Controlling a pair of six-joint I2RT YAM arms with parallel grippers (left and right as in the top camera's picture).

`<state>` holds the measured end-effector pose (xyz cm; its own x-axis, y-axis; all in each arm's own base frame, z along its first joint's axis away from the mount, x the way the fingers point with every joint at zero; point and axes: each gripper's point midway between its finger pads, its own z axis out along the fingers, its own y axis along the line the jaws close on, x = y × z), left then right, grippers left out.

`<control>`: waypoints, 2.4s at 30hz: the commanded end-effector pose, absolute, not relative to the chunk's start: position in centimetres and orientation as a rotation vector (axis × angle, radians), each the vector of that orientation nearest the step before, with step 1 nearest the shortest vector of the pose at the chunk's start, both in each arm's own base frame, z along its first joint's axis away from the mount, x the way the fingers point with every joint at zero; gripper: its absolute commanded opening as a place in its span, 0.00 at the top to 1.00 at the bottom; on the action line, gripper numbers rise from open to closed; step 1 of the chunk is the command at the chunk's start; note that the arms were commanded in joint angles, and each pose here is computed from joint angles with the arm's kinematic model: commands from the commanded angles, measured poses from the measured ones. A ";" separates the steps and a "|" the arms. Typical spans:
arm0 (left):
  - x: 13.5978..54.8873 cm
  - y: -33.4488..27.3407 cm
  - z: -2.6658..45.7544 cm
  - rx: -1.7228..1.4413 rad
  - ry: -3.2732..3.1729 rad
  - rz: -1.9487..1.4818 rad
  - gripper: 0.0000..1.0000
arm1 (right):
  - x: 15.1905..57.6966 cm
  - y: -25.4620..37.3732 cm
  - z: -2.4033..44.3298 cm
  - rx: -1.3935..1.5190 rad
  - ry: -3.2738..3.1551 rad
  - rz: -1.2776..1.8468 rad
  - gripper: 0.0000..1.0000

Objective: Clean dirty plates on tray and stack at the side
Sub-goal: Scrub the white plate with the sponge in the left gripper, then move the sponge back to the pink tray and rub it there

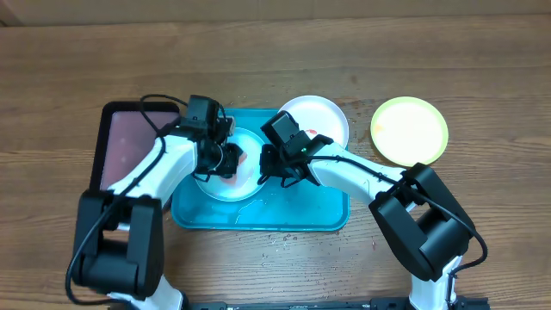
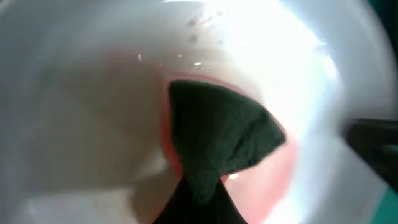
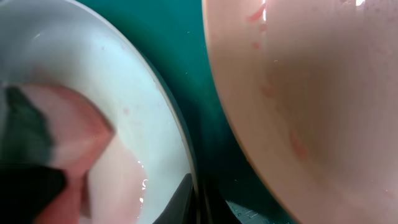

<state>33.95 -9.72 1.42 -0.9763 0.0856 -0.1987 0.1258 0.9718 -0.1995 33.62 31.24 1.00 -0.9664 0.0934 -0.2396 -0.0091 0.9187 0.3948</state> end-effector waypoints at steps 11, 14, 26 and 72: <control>38.6 -5.3 8.0 0.038 2.718 0.063 0.96 | 34.0 31.8 2.9 0.044 2.785 0.624 0.96; 38.5 -5.1 10.4 0.029 2.671 0.053 0.96 | 34.0 31.8 2.9 0.044 2.786 0.624 0.96; 37.4 4.5 10.0 -0.310 2.693 0.126 0.96 | 34.0 31.8 2.9 0.044 2.786 0.624 0.95; 40.7 6.5 1.5 -0.209 2.789 0.040 0.96 | 34.0 31.8 2.9 0.044 2.786 0.624 0.95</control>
